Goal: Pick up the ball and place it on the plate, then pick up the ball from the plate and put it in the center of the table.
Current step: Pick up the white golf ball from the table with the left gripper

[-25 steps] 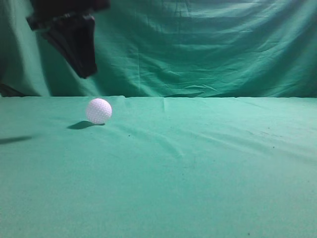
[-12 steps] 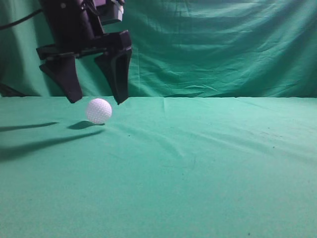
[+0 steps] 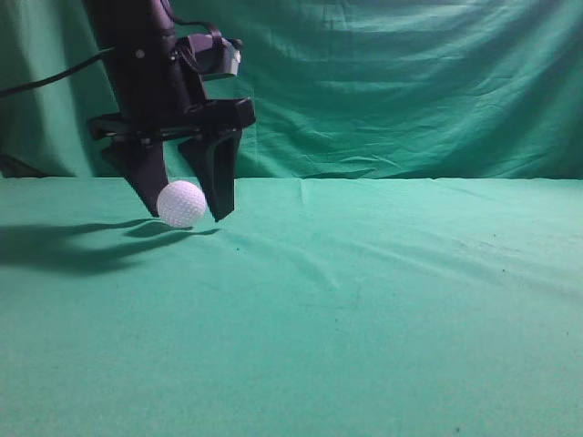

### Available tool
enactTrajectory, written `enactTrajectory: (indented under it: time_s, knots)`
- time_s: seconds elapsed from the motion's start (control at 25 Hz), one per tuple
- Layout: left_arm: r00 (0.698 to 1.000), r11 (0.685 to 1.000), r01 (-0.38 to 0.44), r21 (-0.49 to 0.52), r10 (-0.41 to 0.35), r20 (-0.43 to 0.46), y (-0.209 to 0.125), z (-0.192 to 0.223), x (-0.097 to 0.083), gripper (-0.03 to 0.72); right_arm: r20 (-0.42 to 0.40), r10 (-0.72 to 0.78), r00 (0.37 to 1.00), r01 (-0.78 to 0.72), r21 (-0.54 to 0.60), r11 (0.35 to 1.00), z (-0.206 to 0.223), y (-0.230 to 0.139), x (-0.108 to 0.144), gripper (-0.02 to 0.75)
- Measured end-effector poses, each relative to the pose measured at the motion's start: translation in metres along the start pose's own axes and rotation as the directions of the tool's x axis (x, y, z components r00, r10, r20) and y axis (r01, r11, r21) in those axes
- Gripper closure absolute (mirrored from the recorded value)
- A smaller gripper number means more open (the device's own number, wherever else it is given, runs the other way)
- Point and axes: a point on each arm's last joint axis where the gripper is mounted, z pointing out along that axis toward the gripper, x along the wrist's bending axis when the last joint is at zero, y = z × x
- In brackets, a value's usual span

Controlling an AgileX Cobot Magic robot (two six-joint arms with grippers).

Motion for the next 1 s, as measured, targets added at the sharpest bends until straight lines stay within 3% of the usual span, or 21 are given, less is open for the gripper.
enactTrajectory:
  time_s: [0.24, 0.4, 0.44, 0.8, 1.0]
  knots:
    - [1.000, 1.000, -0.006, 0.012, 0.006, -0.005, -0.001, 0.005, 0.001, 0.167, 0.000, 0.000, 1.000, 0.000, 0.000, 1.000, 0.000, 0.000, 0.000, 0.738]
    - [1.000, 1.000, -0.008, 0.021, 0.008, -0.006, -0.002, 0.005, 0.001, 0.381, 0.000, 0.000, 1.000, 0.000, 0.000, 1.000, 0.000, 0.000, 0.000, 0.738]
    - [1.000, 1.000, -0.011, 0.026, 0.012, -0.008, -0.001, 0.005, 0.001, 0.398, 0.000, 0.000, 1.000, 0.000, 0.000, 1.000, 0.000, 0.000, 0.000, 0.738]
    - [0.997, 0.997, -0.066, 0.049, 0.068, -0.035, 0.027, -0.038, 0.001, 0.384, 0.000, 0.000, 1.000, 0.000, 0.000, 1.000, 0.000, 0.000, 0.000, 0.738]
    - [0.998, 0.999, -0.003, -0.032, 0.001, -0.061, 0.025, -0.096, 0.012, 0.384, 0.000, 0.000, 1.000, 0.000, 0.000, 1.000, 0.000, 0.000, 0.000, 0.738]
